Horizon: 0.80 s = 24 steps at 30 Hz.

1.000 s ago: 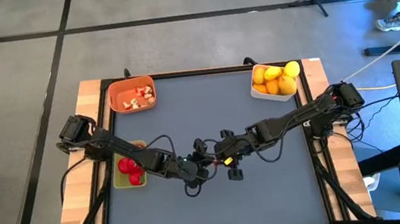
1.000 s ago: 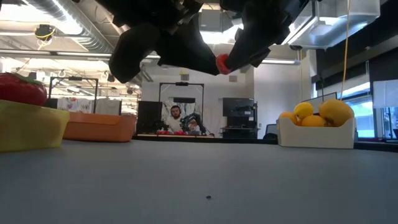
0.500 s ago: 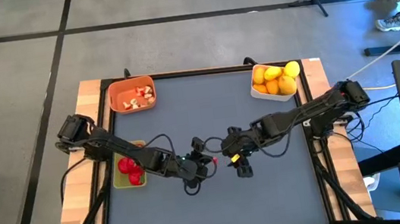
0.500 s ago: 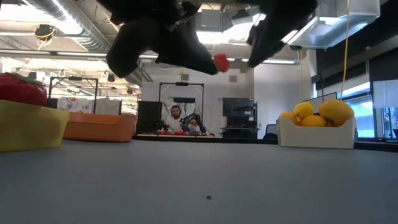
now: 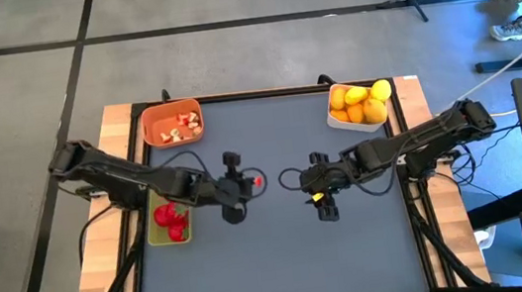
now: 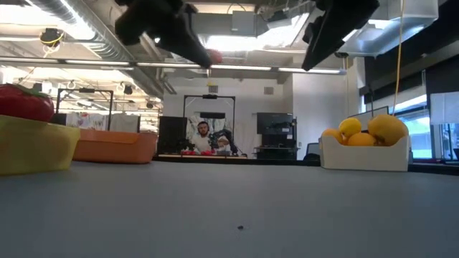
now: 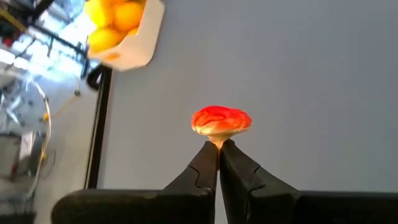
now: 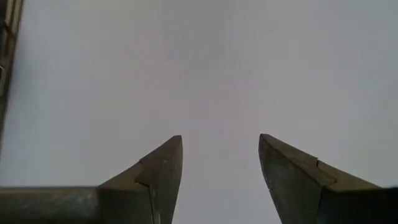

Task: Sort produce into baskets
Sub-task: Put the red mushroom into the orange bin

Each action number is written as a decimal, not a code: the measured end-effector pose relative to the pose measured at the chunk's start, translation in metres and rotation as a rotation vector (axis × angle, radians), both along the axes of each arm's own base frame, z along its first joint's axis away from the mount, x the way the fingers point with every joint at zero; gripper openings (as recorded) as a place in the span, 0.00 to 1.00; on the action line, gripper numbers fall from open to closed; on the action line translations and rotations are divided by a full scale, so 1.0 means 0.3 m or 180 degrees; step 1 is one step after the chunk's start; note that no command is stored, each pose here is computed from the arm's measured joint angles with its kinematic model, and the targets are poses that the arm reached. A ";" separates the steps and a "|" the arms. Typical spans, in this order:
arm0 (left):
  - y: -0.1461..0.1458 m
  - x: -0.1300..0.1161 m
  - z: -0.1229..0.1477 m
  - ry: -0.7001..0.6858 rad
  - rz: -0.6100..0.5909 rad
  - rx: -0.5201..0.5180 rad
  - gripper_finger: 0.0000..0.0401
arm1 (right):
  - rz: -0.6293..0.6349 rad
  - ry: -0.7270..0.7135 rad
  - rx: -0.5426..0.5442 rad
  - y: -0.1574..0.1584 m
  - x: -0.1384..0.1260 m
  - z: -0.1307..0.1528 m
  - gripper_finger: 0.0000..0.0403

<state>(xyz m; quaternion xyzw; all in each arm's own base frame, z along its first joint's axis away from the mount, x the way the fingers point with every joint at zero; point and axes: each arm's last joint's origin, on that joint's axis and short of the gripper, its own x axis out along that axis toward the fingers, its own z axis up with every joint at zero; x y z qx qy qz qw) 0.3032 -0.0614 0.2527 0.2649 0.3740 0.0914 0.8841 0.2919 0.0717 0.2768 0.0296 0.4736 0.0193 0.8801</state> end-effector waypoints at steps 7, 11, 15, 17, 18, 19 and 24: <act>0.067 -0.097 0.071 0.0060 0.0394 -0.0210 0.01 | -0.0062 -0.0023 -0.0210 -0.005 0.006 -0.006 0.52; 0.138 -0.155 0.093 0.0132 0.0881 -0.0264 0.01 | -0.0092 -0.0031 -0.0228 -0.006 0.007 -0.007 0.52; 0.226 -0.210 0.100 0.0292 0.1414 -0.0316 0.01 | -0.0257 0.0000 -0.0311 -0.005 0.025 -0.032 0.52; 0.279 -0.235 0.100 0.0363 0.1703 -0.0338 0.01 | -0.0362 0.0017 -0.0336 -0.004 0.040 -0.051 0.52; 0.307 -0.245 0.101 0.0371 0.1854 -0.0362 0.01 | -0.0388 0.0060 -0.0348 -0.003 0.047 -0.066 0.52; 0.334 -0.257 0.102 0.0391 0.1995 -0.0378 0.01 | -0.0416 0.0096 -0.0354 -0.001 0.056 -0.081 0.52; 0.481 -0.313 0.096 0.0490 0.2674 -0.0434 0.01 | -0.0476 0.0327 -0.0481 0.007 0.095 -0.167 0.52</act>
